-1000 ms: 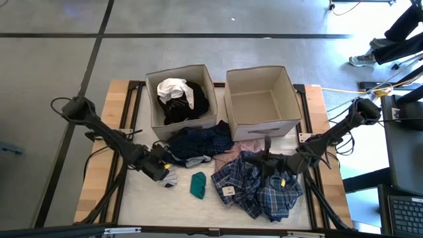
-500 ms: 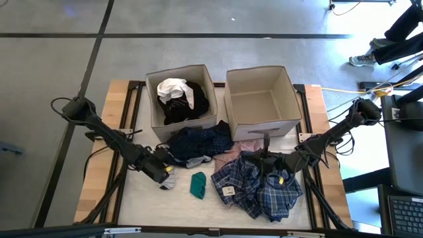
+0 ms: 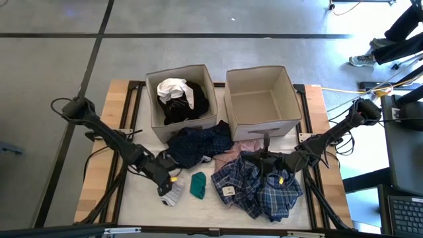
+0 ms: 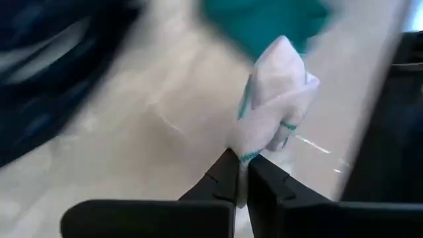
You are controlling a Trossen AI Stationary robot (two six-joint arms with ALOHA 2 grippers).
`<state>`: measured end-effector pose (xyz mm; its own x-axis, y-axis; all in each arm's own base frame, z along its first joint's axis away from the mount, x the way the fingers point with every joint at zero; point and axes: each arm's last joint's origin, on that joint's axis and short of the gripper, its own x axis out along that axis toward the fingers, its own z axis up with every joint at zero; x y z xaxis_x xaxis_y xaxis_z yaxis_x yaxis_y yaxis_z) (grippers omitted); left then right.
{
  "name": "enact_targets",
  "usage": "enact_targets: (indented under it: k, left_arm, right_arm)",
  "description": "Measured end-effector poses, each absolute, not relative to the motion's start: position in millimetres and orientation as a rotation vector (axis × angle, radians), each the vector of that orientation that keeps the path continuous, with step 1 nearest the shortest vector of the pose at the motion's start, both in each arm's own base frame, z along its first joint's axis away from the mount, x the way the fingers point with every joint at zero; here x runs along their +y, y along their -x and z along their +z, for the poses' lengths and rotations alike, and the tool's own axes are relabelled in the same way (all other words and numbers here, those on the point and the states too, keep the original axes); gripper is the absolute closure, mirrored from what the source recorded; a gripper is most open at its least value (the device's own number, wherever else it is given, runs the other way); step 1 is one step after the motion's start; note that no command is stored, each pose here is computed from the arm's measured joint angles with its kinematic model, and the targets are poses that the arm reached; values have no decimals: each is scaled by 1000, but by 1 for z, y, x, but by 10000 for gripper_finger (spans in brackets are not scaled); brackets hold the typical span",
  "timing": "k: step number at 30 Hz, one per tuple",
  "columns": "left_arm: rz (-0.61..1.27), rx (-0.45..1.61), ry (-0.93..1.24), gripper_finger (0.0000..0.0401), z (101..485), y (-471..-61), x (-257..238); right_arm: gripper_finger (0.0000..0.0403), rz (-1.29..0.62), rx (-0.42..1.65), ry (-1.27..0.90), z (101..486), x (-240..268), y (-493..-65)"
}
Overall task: Sort clothes
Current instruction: Put the white sock into the left laundry organizer
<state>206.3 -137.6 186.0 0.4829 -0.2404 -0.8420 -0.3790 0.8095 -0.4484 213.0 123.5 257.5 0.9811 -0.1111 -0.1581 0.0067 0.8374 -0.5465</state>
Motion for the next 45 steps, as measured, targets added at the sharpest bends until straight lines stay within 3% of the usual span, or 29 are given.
enact_targets:
  k: [7,18,30,45]
  left_arm:
    - [-79,925,552,397,237,-230,-149]
    - [-69,614,253,389,308,-264,-126]
    - [272,423,-55,389,354,-285,-71]
    - [666,469,-203,388,361,-291,24]
  right_arm:
    - [391,-63,186,575,258,123,-213]
    - [391,-63,186,575,258,123,-213]
    - [391,-63,186,575,258,123,-213]
    - [391,-63,187,576,257,123,-213]
